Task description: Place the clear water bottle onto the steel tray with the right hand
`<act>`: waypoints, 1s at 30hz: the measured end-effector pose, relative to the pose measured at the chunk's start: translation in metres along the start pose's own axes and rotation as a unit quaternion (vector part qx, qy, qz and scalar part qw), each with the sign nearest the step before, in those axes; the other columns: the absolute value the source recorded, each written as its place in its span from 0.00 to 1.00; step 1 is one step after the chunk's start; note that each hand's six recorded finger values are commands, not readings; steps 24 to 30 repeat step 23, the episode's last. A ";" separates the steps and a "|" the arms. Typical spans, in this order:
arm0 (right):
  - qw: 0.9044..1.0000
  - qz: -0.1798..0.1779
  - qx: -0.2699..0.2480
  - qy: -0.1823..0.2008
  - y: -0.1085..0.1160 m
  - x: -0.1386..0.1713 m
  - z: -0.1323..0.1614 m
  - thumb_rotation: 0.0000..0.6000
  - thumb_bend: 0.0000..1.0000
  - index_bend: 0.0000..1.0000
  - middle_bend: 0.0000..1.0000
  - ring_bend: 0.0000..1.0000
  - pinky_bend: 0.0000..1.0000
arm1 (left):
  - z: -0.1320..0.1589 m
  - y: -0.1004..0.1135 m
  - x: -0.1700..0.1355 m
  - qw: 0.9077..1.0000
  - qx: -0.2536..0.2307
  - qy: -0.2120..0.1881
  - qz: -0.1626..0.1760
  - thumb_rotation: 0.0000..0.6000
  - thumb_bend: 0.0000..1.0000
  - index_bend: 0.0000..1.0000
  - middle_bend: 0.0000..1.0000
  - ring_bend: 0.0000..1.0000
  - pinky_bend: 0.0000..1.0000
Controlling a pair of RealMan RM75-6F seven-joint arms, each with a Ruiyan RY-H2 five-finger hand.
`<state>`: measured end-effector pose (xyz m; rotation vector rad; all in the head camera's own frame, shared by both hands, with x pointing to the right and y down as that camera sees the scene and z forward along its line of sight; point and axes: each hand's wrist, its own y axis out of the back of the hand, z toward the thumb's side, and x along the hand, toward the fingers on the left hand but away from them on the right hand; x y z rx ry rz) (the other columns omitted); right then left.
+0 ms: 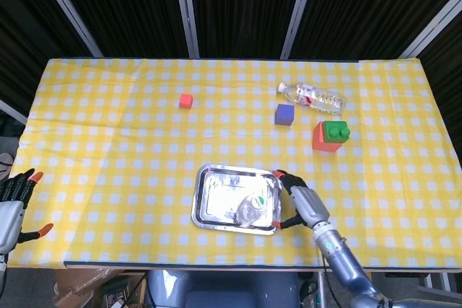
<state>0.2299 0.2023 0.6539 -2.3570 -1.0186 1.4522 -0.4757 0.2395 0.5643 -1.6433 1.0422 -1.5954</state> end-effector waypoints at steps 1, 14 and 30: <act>1.000 -0.001 0.029 -0.012 0.008 0.008 -0.011 1.00 0.08 0.01 0.04 0.00 0.00 | 0.000 0.000 0.000 1.000 0.000 0.000 0.001 1.00 0.15 0.05 0.00 0.00 0.00; 0.966 -0.106 0.223 -0.073 0.087 0.089 -0.076 1.00 0.09 0.06 0.04 0.00 0.00 | 0.001 0.000 0.000 1.000 0.008 0.005 0.007 1.00 0.15 0.05 0.00 0.00 0.00; 0.923 -0.215 0.310 -0.079 0.115 0.117 -0.127 1.00 0.09 0.09 0.04 0.00 0.00 | 0.003 0.003 -0.001 1.000 0.004 0.004 0.014 1.00 0.15 0.05 0.00 0.00 0.00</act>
